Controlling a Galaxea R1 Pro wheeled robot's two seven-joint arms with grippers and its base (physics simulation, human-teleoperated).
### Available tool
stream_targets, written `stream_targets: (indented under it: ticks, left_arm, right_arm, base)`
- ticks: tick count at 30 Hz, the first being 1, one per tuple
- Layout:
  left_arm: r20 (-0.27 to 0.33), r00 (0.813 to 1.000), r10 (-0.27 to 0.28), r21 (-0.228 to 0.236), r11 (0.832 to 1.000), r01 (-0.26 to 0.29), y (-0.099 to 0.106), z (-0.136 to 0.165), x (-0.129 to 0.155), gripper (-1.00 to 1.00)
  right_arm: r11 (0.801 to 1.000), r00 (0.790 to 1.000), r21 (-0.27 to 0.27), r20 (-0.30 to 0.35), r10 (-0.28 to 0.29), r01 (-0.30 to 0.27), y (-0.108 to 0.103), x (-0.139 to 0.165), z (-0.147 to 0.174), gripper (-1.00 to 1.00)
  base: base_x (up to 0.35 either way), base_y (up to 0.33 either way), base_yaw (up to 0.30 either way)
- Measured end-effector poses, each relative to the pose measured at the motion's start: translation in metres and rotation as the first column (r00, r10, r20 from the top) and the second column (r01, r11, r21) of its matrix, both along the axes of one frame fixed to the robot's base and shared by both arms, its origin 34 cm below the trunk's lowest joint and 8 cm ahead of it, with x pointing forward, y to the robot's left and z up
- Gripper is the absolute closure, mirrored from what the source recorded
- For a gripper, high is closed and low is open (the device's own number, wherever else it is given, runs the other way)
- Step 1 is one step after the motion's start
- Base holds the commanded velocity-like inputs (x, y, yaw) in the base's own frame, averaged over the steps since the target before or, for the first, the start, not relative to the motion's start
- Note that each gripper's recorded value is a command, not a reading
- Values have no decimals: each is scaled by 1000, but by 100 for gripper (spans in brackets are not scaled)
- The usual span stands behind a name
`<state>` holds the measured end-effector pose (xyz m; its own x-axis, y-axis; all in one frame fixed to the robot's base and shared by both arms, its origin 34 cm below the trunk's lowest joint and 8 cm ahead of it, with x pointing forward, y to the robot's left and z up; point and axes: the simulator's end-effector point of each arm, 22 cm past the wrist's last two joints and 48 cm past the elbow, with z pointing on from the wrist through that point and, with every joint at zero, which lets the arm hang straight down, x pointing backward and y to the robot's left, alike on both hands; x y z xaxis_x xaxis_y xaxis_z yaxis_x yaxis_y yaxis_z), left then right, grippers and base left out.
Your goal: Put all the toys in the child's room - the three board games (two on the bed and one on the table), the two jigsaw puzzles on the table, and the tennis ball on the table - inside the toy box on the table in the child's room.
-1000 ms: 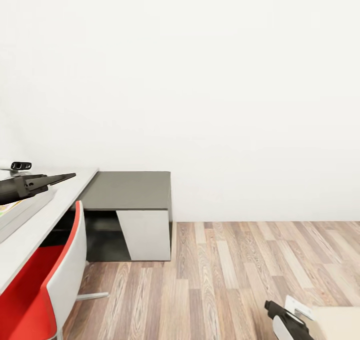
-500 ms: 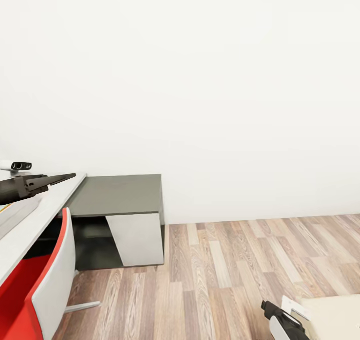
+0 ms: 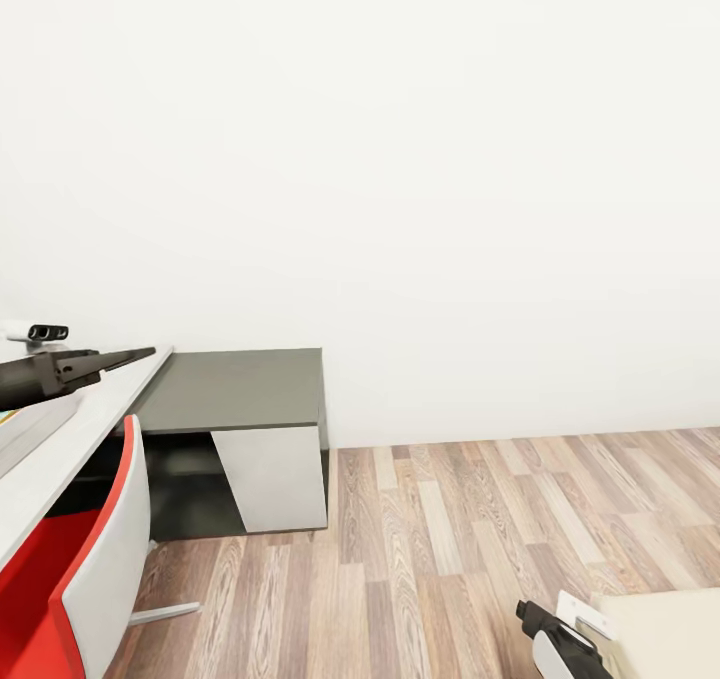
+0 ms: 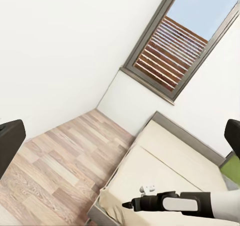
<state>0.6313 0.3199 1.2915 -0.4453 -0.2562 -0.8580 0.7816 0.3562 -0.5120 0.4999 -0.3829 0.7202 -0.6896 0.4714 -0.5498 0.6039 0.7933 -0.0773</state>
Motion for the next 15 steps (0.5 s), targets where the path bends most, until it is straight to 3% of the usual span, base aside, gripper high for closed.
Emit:
stream_targets:
  ticks: [7,13,15]
  left_arm:
    - [-38,999,2,57,998,0,-9,-18,5,-100]
    - [-118,991,-55,128,989,70,-57,-60,11,-100]
    - [-145,989,-40,161,985,63,-73,-77,19,-100]
  right_arm:
    - [1000,1000,0,0,1,-1,0,0,0,-100]
    - [1000,1000,-5,0,21,-21,4,2,0,-100]
    - [999,999,-9,-1,40,-40,8,4,0,-100]
  base:
    - [0,0,0]
    - [0,0,0]
    - [0,0,0]
